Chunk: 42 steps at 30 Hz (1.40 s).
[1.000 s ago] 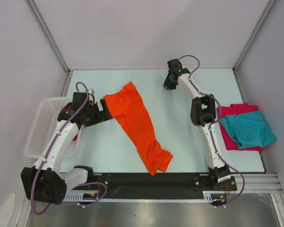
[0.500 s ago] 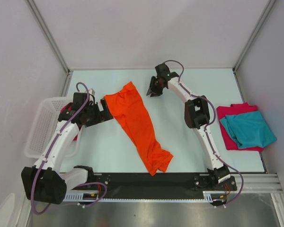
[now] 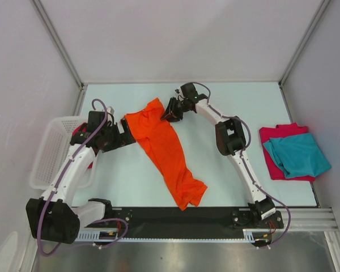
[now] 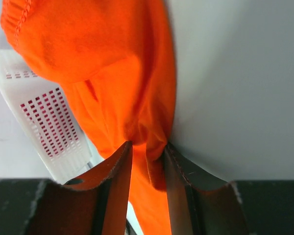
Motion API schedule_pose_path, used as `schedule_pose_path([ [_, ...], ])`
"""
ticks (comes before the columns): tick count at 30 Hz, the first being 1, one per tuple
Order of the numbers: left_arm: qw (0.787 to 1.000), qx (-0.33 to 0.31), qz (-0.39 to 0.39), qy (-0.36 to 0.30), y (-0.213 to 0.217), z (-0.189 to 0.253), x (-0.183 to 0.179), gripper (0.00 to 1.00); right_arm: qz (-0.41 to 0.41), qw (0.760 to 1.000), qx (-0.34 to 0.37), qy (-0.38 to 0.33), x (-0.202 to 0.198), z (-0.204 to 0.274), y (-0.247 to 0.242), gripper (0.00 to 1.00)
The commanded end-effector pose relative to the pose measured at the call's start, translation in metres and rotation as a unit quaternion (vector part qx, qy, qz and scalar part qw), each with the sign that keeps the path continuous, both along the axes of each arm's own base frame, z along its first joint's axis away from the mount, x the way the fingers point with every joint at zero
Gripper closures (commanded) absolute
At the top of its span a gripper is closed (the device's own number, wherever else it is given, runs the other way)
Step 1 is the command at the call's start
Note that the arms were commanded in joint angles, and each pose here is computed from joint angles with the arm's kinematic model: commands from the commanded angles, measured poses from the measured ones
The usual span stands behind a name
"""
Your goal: Fold and stack the t-shirts
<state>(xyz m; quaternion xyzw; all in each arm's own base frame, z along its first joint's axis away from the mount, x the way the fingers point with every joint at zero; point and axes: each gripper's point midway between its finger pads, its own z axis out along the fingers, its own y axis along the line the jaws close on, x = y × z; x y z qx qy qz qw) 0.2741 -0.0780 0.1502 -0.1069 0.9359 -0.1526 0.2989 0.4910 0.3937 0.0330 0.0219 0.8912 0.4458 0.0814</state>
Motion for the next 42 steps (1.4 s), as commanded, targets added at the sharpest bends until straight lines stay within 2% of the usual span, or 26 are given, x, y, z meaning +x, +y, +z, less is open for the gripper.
schedule_pose_path([
  [1, 1.000, -0.005, -0.007, -0.018, -0.003, 0.006, 0.006, 0.00, 0.030, 0.999, 0.012, 0.031, -0.024, -0.018, 0.019, 0.63],
  [3, 1.000, -0.004, -0.007, -0.020, -0.003, 0.007, 0.006, 0.00, 0.033, 0.999, 0.009, 0.028, -0.024, -0.019, 0.019, 0.78],
  [5, 1.000, -0.003, -0.008, -0.018, -0.002, 0.006, 0.005, 0.01, 0.019, 1.000, -0.012, 0.018, -0.018, -0.024, 0.012, 1.00],
  [7, 1.000, -0.001, -0.008, -0.017, -0.002, 0.006, 0.005, 0.01, 0.005, 0.999, -0.034, -0.005, -0.011, -0.017, 0.003, 1.00],
  [11, 1.000, 0.005, -0.007, -0.019, 0.001, 0.006, 0.002, 0.00, -0.066, 0.986, -0.126, -0.082, 0.026, -0.004, -0.029, 1.00],
  [16, 1.000, 0.006, -0.006, -0.023, 0.003, 0.010, 0.000, 0.00, -0.146, 0.963, -0.209, -0.085, 0.061, -0.017, -0.089, 1.00],
  [20, 1.000, 0.008, -0.006, -0.023, 0.005, 0.009, -0.003, 0.00, -0.217, 0.932, -0.273, -0.095, 0.082, -0.017, -0.144, 1.00],
  [24, 1.000, 0.007, -0.007, -0.022, 0.005, 0.009, -0.003, 0.00, -0.256, 0.916, -0.294, -0.093, 0.096, -0.016, -0.177, 1.00],
  [28, 1.000, 0.004, -0.007, -0.023, 0.004, 0.011, -0.002, 0.00, -0.239, 0.933, -0.252, -0.090, 0.107, -0.015, -0.177, 1.00],
  [31, 1.000, 0.000, -0.008, -0.023, 0.003, 0.010, -0.001, 0.00, -0.209, 0.949, -0.219, -0.081, 0.102, -0.014, -0.170, 0.88],
  [32, 1.000, -0.001, -0.009, -0.024, 0.002, 0.011, -0.001, 0.00, -0.207, 0.950, -0.214, -0.091, 0.102, -0.004, -0.168, 0.82],
  [33, 1.000, -0.003, -0.011, -0.024, 0.001, 0.011, 0.000, 0.00, -0.199, 0.953, -0.212, -0.088, 0.097, -0.005, -0.166, 0.70],
  [34, 1.000, -0.004, -0.012, -0.023, 0.001, 0.010, -0.001, 0.00, -0.197, 0.953, -0.213, -0.090, 0.095, -0.003, -0.167, 0.66],
  [42, 0.999, -0.018, -0.020, -0.028, -0.004, 0.009, -0.002, 0.00, -0.221, 0.933, -0.236, -0.159, 0.096, 0.073, -0.189, 0.57],
])
